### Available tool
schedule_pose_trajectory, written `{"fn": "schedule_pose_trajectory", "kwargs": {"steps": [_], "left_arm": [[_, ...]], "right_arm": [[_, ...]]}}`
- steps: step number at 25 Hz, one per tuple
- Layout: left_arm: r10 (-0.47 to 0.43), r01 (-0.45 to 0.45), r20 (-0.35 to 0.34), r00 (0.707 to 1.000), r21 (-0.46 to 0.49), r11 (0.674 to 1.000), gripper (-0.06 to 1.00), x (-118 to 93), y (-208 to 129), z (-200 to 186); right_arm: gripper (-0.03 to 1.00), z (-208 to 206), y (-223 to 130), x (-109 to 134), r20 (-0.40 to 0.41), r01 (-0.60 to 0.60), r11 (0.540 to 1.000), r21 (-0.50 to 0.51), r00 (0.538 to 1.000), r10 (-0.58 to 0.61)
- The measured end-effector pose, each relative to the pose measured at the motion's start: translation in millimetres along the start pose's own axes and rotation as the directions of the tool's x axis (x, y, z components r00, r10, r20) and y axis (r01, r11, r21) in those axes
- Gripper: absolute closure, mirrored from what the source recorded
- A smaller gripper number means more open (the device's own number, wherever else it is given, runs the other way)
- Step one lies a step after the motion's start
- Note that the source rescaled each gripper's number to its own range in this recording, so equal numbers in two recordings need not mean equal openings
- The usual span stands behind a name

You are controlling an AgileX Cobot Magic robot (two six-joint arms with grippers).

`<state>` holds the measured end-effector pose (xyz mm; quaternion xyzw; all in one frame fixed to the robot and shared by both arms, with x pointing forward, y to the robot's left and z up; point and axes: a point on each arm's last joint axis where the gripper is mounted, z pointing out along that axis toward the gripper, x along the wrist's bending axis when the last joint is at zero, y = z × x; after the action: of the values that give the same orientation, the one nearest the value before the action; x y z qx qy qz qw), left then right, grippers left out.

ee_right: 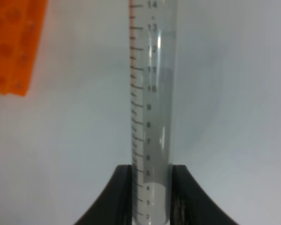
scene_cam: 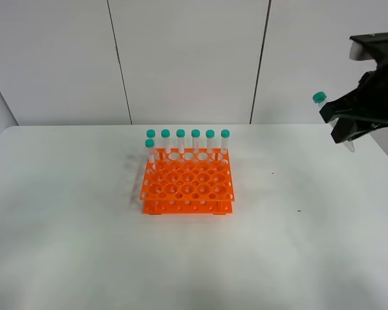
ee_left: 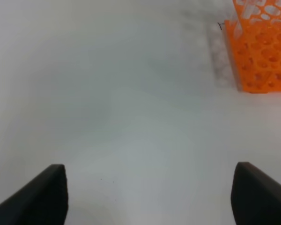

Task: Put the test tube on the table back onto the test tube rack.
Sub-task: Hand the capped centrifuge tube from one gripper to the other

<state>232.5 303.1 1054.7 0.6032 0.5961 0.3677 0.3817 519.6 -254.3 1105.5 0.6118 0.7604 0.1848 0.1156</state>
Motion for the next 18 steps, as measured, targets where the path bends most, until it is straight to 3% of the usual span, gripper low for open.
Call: {"fn": "schedule_pose_trajectory", "kwargs": {"steps": [4,8,12,18], "left_arm": [[0.0,0.0,0.0,1.0,0.0,1.0,-0.06,0.0,0.0,0.0],[0.0,0.0,0.0,1.0,0.0,1.0,-0.06,0.0,0.0,0.0],[0.0,0.0,0.0,1.0,0.0,1.0,-0.06,0.0,0.0,0.0],[0.004,-0.005,-0.008,1.0,-0.037,0.999,-0.06,0.7,5.8,-4.8]], "right_arm": [[0.95,-10.9,-21.5,21.0,-0.138,0.056,0.998,0.0,0.989,-0.055],[0.95,3.7,-45.9,56.4,-0.245,0.191,0.982,0.004,0.952,-0.184],[0.95,16.2,-58.9,84.6,-0.306,0.298,0.955,0.0,0.909,-0.283],[0.95,21.3,-55.6,107.2,-0.34,0.435,0.893,-0.12,0.827,-0.448]]}}
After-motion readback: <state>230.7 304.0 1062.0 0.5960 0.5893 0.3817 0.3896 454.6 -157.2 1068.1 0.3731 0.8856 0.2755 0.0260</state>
